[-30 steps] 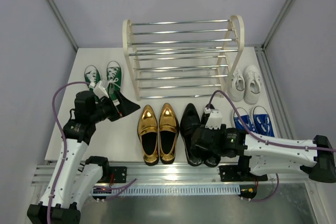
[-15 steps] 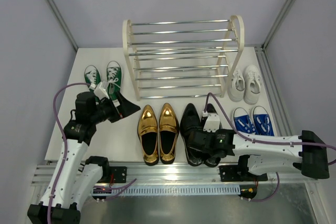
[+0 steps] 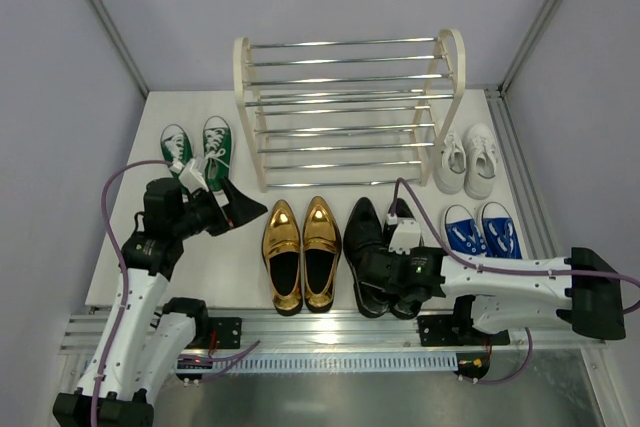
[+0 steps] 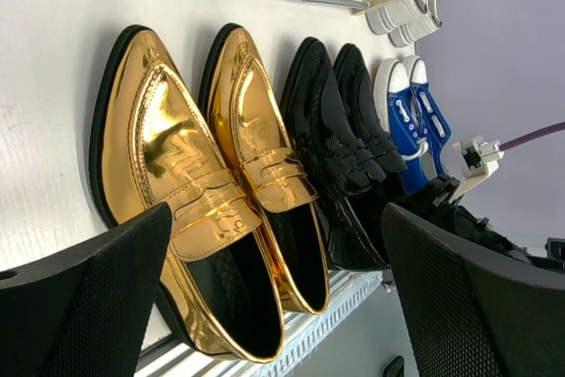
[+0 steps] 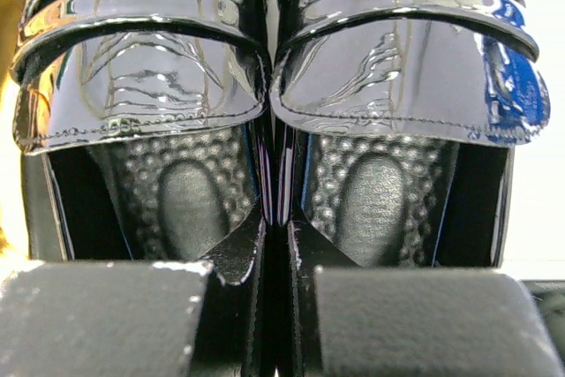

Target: Place and organize the shoes onto the shoe shelf

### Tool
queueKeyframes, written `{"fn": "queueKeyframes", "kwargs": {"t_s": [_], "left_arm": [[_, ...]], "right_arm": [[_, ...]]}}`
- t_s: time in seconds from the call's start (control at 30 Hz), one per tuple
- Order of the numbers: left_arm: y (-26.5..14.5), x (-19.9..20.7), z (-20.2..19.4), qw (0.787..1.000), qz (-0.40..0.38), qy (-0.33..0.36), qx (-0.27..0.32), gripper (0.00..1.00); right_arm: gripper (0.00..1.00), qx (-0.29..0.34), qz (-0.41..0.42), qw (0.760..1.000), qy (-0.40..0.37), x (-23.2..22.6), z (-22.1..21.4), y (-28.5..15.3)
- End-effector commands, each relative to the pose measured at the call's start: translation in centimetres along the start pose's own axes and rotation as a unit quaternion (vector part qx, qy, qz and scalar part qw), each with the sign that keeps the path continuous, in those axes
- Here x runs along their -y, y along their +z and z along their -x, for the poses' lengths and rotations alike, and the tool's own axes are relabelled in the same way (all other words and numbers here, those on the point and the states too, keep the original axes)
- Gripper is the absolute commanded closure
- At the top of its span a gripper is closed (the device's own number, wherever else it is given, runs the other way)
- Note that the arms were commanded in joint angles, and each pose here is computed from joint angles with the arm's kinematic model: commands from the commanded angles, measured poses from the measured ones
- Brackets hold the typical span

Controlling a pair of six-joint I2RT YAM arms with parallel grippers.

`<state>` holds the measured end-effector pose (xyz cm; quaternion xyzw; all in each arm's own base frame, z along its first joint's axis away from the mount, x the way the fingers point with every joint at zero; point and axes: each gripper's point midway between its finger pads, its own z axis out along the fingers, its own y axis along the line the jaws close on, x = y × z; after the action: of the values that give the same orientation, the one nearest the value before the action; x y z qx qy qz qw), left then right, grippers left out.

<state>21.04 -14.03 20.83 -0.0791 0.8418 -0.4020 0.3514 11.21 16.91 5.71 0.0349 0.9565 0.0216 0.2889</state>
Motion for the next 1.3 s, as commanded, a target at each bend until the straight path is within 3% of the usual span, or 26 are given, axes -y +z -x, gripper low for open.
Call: {"fn": "queueKeyframes", "kwargs": {"t_s": [0.0,0.43,0.7,1.27], "left_arm": [[-0.2,0.4,-0.2,1.000,-0.011,0.012,-0.001,0.00],[-0.2,0.2,-0.2,1.000,-0.011,0.014,0.003,0.00],[-0.4,0.8,0.3,1.000,-0.014,0.018,0.009,0.00],[-0.4,1.3,0.6,1.000,-0.023,0.016,0.010,0.00]], "right_arm": [[0.96,0.033,-0.007,0.999,-0.014,1.4,2.2,-2.0],[0.96,0.164,0.017,0.984,-0.066,-0.2,10.6,-6.7],[0.96,0.202,0.077,0.974,-0.063,-3.4,16.8,-4.6],[0.96,0.246,0.045,0.967,-0.037,-4.2,29.1,2.0]]}}
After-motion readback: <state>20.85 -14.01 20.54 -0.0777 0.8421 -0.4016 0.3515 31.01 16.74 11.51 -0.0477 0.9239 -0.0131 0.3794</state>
